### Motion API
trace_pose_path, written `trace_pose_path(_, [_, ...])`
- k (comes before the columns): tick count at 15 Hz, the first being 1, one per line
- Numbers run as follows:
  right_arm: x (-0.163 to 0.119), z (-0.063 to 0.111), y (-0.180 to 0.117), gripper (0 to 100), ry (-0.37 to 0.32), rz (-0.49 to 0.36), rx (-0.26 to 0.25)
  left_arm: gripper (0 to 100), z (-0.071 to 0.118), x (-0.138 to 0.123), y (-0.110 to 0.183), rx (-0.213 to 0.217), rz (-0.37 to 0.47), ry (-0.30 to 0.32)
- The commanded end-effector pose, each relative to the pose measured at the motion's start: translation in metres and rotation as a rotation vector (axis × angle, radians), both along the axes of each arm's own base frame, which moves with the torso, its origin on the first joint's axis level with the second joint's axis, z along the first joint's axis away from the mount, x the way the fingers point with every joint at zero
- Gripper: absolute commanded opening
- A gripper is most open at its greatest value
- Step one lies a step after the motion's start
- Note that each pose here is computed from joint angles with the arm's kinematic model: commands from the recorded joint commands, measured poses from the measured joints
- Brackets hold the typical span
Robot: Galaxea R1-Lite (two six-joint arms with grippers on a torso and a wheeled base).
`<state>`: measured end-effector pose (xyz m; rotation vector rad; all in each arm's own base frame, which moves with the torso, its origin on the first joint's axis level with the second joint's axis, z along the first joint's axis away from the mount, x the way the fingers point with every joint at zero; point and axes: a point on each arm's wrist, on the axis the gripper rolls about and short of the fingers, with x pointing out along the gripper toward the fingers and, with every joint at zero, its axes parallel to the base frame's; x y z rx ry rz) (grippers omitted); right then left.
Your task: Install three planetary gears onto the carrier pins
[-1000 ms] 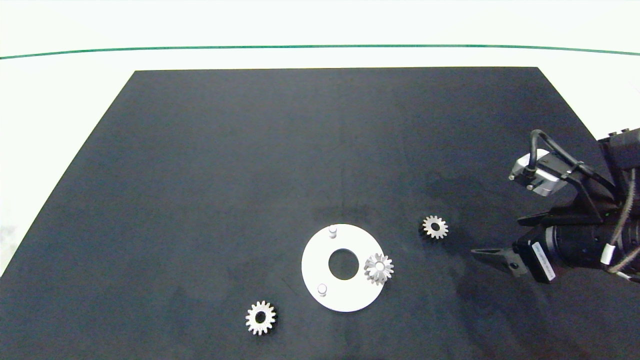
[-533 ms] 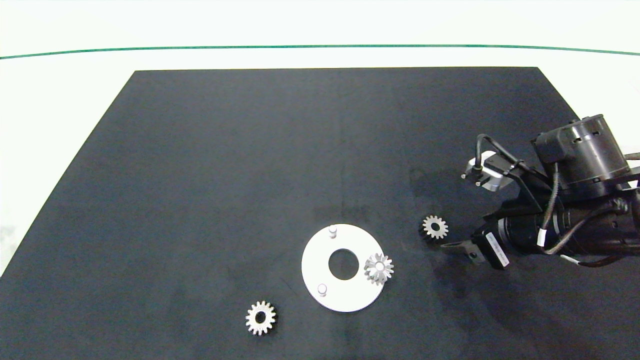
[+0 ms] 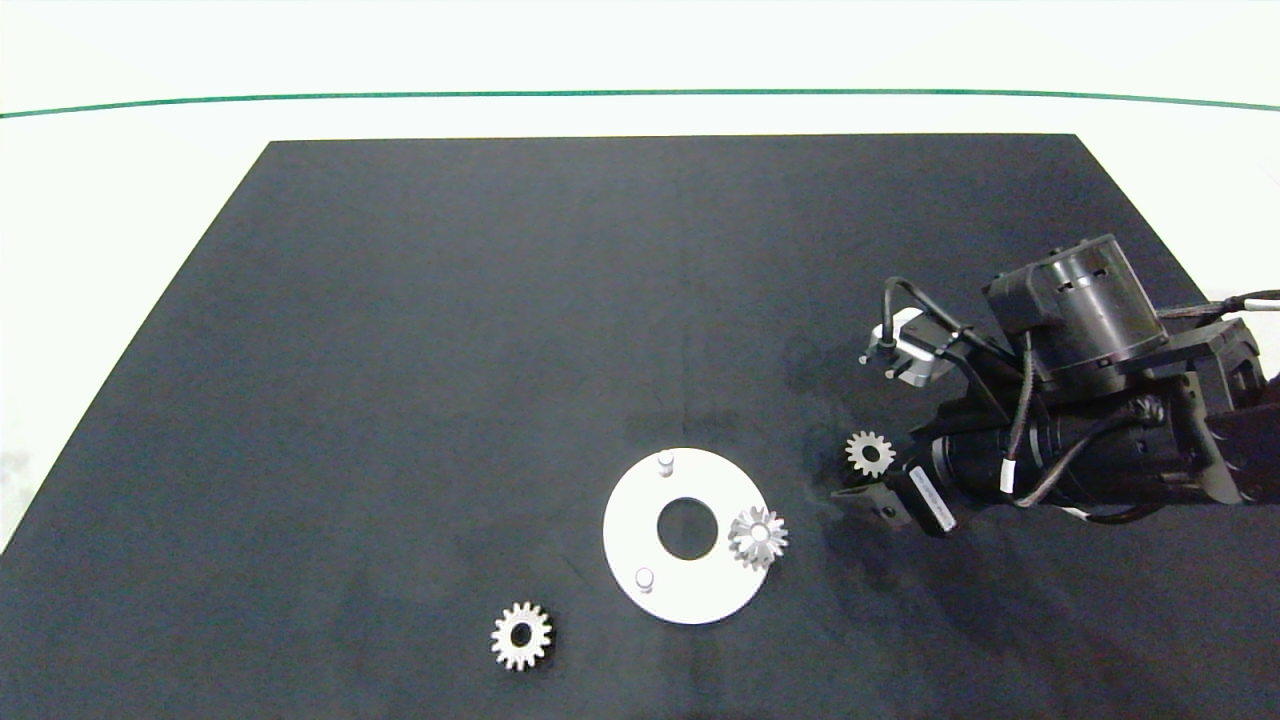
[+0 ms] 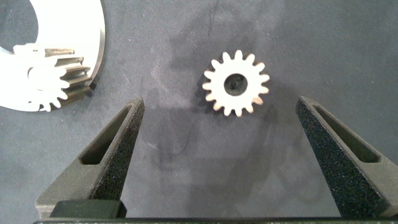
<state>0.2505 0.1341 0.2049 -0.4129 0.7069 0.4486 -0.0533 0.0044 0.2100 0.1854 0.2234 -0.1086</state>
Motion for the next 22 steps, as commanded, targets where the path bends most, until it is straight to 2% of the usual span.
trace_pose_path(1, [0.004,-0.005,0.003,100,0.014,0.004,-0.010,100,0.000,0.000,0.000,0.001,0.000,0.001])
trace_pose_path(4, [0.008,-0.011,0.006,96,0.028,0.003,-0.019,100,0.000,0.000,0.000,0.001,-0.005,0.001])
trace_pose_path(11, [0.012,-0.007,0.006,82,0.010,-0.001,-0.007,100,0.000,0.000,0.000,0.001,-0.007,0.001])
trace_pose_path(22, [0.020,-0.012,0.008,59,0.007,-0.011,-0.006,100,0.000,0.000,0.000,0.001,-0.007,0.001])
